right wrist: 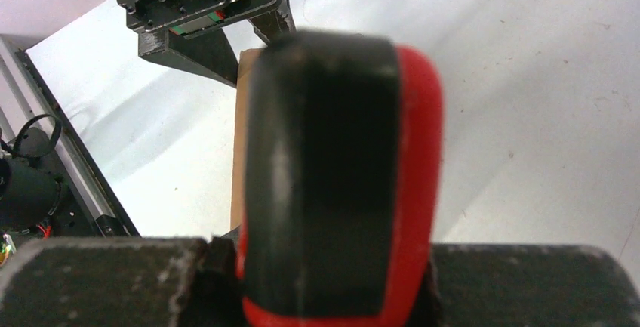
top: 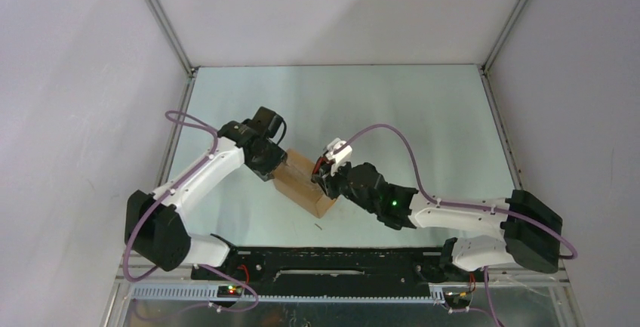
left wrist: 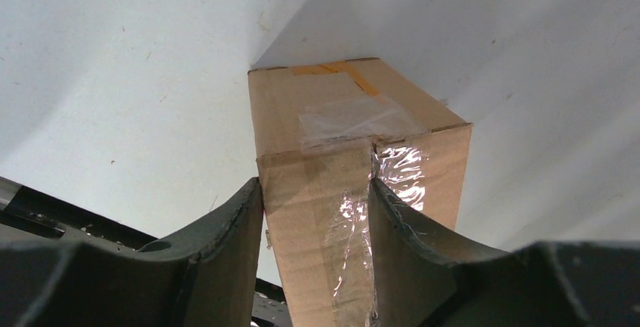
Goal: Unpack the express box
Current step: Cut the express box at the center of the board.
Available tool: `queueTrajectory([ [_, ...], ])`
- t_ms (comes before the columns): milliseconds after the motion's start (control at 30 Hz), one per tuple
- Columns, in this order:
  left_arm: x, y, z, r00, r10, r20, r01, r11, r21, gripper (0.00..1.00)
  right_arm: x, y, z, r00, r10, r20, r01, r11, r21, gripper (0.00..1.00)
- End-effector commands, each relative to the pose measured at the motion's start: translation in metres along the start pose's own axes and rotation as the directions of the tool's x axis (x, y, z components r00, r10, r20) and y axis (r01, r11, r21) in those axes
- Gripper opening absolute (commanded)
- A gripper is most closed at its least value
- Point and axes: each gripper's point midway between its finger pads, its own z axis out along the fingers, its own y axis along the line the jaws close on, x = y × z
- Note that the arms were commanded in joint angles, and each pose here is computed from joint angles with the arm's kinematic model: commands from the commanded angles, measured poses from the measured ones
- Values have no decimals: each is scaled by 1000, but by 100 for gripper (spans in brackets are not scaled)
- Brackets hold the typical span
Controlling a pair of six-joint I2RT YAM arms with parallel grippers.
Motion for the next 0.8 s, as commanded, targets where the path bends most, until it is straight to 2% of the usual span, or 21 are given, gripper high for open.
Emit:
queueTrajectory([
  [0,-47,21,6,978,-64,199,76,996,-53,0,3,-15,-15,1000,3,-3,-3,998,66,0],
  [300,-45,24,9,979,-70,190,82,995,-59,0,-7,-18,-28,996,48,80,-52,997,57,0],
  [767,-46,31,10,977,-94,190,107,992,-60,0,-7,-23,-38,987,81,141,-90,994,58,0],
])
